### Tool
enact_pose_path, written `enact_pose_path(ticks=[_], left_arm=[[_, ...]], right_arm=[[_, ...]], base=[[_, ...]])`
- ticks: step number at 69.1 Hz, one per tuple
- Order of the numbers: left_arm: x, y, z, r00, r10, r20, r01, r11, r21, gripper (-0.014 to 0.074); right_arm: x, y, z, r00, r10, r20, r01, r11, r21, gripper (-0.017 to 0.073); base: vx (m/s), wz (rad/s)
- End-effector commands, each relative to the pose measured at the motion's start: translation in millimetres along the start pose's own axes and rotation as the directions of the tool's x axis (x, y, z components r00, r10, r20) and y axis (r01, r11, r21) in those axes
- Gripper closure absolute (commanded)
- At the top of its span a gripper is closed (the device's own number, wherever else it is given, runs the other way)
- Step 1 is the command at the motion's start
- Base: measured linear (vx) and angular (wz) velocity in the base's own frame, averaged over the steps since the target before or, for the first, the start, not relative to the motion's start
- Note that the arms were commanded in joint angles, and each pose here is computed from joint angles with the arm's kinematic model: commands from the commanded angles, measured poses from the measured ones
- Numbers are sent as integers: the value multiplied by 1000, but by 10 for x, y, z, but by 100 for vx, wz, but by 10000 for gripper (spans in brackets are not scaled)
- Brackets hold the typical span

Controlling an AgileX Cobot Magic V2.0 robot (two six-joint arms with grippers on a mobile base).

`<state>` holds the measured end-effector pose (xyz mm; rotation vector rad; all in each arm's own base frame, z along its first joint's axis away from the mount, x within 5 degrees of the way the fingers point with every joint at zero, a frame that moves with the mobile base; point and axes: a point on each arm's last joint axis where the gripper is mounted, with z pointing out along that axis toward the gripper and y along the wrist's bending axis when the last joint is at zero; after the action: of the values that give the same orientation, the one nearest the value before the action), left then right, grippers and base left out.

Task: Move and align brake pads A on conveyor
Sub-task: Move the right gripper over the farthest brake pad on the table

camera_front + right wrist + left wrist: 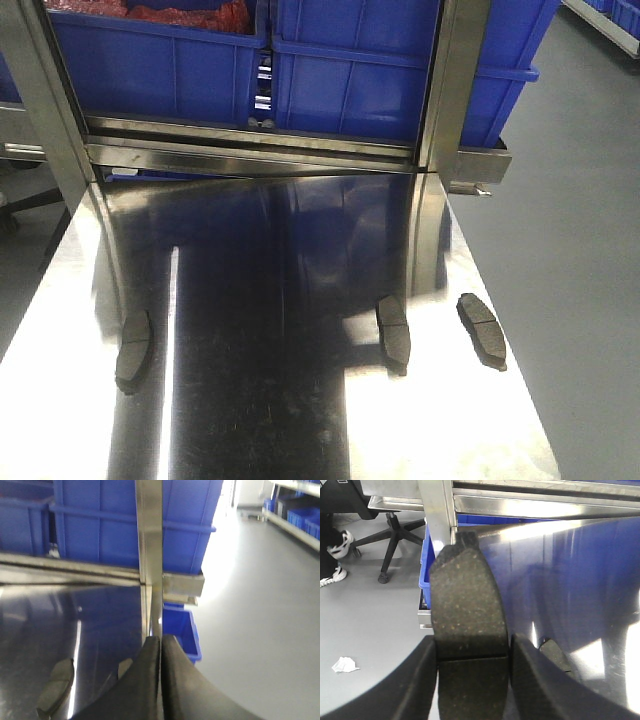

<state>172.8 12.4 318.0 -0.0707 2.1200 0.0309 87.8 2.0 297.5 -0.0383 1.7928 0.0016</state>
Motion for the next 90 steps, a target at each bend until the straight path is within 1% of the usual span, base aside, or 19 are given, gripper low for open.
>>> enact_pose_path(ticks=[1,12,19,21,25,32,33,40,45,47,54,62,66,75,79,90], left_arm=[[-157,-7,-78,993,-6,118,5,1000,4,480],[-157,-7,-78,993,-6,118,5,1000,4,480],[-157,-7,-78,993,-6,118,5,1000,4,480],[-157,-7,-78,993,-6,118,5,1000,4,480],[-157,-7,-78,993,-6,118,5,1000,4,480],[-157,-7,-78,993,-6,118,5,1000,4,480],[-157,-7,-78,993,-6,118,5,1000,4,480],[-157,-7,-78,993,-6,118,5,1000,4,480],[-157,-7,-78,993,-6,118,5,1000,4,480],[-157,-7,-78,993,-6,118,5,1000,4,480],[-157,-7,-78,993,-6,118,5,1000,4,480],[-157,-7,-78,993,-6,118,5,1000,4,480],[-157,-7,-78,993,-6,118,5,1000,4,480],[-157,-7,-78,993,-6,118,5,1000,4,480],[-157,-7,-78,993,-6,118,5,1000,4,480],[-157,-7,-78,993,-6,118,5,1000,4,480]], right_arm=[[-257,-12,112,1000,-23,10,23,1000,9,564],[-224,-8,284,998,-20,-59,20,1000,5,547],[-216,-7,299,997,-17,-69,17,1000,4,476],[-217,-7,299,998,-17,-67,17,1000,4,445],[-218,-7,299,998,-17,-67,17,1000,4,349],[-211,-7,298,997,-18,-74,18,1000,4,153],[-211,-7,298,997,-18,-74,18,1000,4,112],[-212,-7,298,997,-18,-73,18,1000,4,-53],[-219,-7,299,998,-18,-66,18,1000,4,-119],[-228,-6,299,998,-9,-55,9,1000,3,-137],[-264,-1,348,999,9,-36,-9,1000,-2,-143],[-331,2,553,989,18,-144,-19,1000,-3,-122],[-352,2,712,973,17,-231,-18,1000,-2,-105],[-407,3,1093,929,-1,-371,-2,1000,-7,-67],[-432,5,1262,915,-2,-405,-2,1000,-8,-49],[-383,11,1721,870,-41,-491,30,999,-29,-24]], base=[[0,0],[0,0],[0,0],[0,0],[0,0],[0,0],[0,0],[0,0],[0,0],[0,0],[0,0],[0,0],[0,0],[0,0],[0,0],[0,0]])
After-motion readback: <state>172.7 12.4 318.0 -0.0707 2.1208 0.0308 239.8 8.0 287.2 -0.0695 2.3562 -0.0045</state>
